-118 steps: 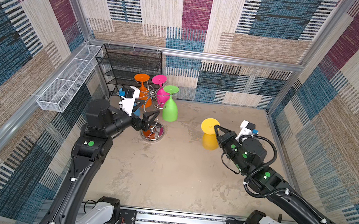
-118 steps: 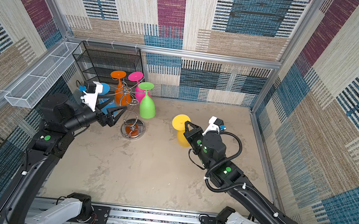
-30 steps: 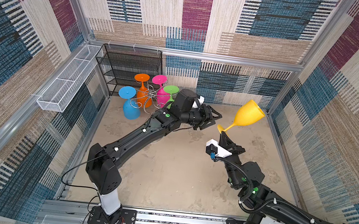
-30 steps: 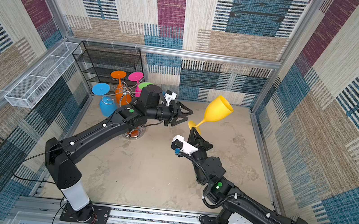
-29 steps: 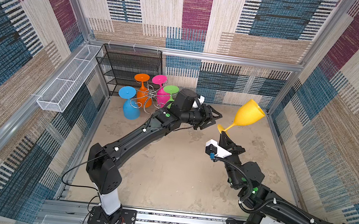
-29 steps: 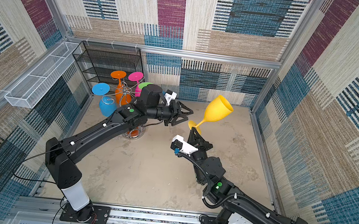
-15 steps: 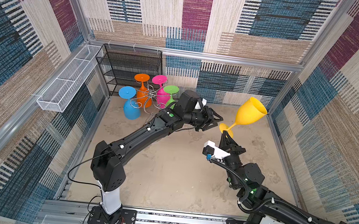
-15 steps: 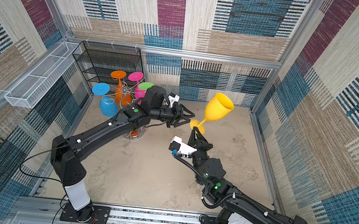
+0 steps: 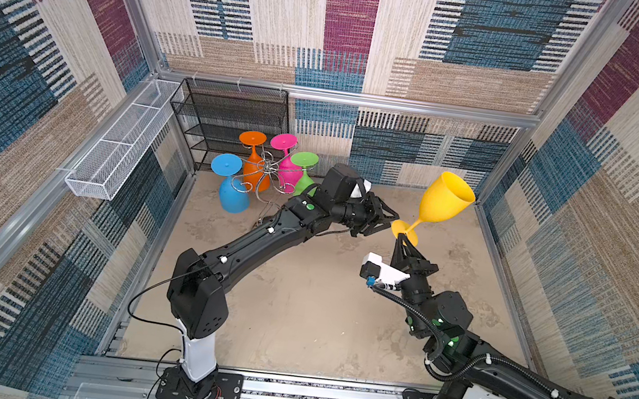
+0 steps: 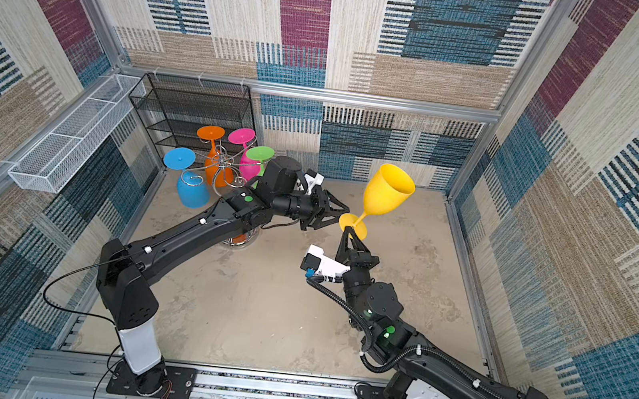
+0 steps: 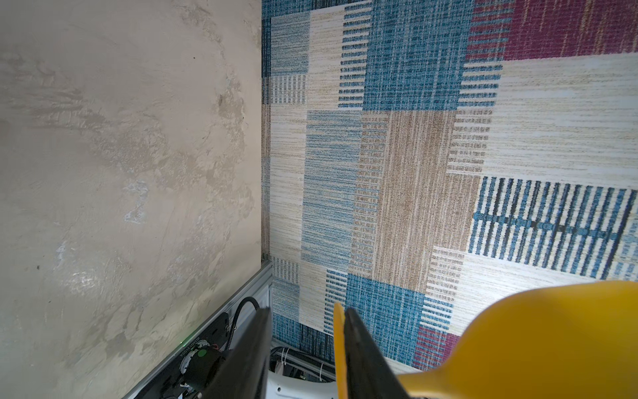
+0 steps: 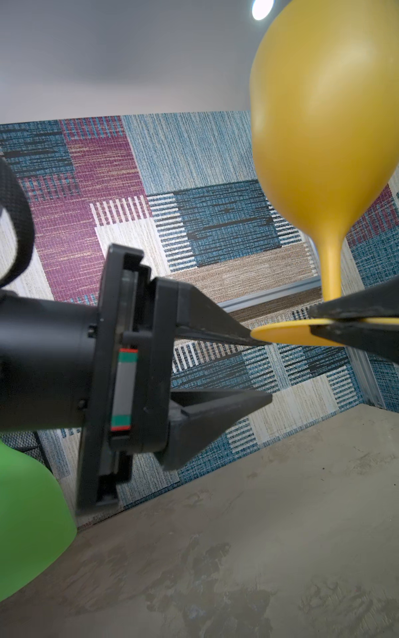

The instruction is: Take the wine glass off the wine glass rack

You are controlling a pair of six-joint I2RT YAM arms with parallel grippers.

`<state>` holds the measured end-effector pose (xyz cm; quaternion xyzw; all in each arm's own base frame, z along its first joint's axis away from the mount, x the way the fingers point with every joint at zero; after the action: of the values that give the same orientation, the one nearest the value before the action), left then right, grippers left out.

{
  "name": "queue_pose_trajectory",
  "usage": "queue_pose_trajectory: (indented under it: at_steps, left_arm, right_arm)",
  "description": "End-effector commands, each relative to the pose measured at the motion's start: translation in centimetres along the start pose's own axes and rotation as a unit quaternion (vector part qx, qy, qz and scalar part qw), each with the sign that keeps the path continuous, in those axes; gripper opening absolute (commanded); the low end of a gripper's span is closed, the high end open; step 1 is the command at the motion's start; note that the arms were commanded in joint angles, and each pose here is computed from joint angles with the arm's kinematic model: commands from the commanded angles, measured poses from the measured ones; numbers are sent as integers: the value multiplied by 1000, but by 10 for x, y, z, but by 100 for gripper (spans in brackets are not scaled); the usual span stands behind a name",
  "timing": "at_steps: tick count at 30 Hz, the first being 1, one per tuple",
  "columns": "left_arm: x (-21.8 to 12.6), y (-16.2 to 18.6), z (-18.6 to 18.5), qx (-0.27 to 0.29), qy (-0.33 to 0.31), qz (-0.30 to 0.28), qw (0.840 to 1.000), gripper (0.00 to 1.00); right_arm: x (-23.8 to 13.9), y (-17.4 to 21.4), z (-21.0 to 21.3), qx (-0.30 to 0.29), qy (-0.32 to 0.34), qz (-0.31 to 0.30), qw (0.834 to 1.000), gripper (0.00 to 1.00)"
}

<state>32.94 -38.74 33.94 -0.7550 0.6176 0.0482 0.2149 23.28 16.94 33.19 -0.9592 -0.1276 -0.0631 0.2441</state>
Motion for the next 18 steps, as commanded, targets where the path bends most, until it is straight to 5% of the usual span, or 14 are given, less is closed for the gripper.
queue_pose_trajectory:
  at_steps: [1, 18]
  left_arm:
    - [1, -1, -9, -7, 21, 1, 1000, 38]
    - [0, 6, -12, -15, 46, 16, 999, 30]
  right_arm:
    - [1, -4, 3, -9, -13, -9, 1000, 0]
    - [8, -9, 19, -18, -38, -15, 999, 0]
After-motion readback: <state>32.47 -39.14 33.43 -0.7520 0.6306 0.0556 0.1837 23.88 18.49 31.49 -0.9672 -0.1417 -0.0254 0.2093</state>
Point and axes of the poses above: each gripper's point midway between its finger pads, its own x axis out along the fingers, its own z axis along the line the jaws close on, y = z × x, the point moved 4 cm from there along -x, back along the fingers, and after that the axes turned 12 degrees about x, right-handed, at the moved point
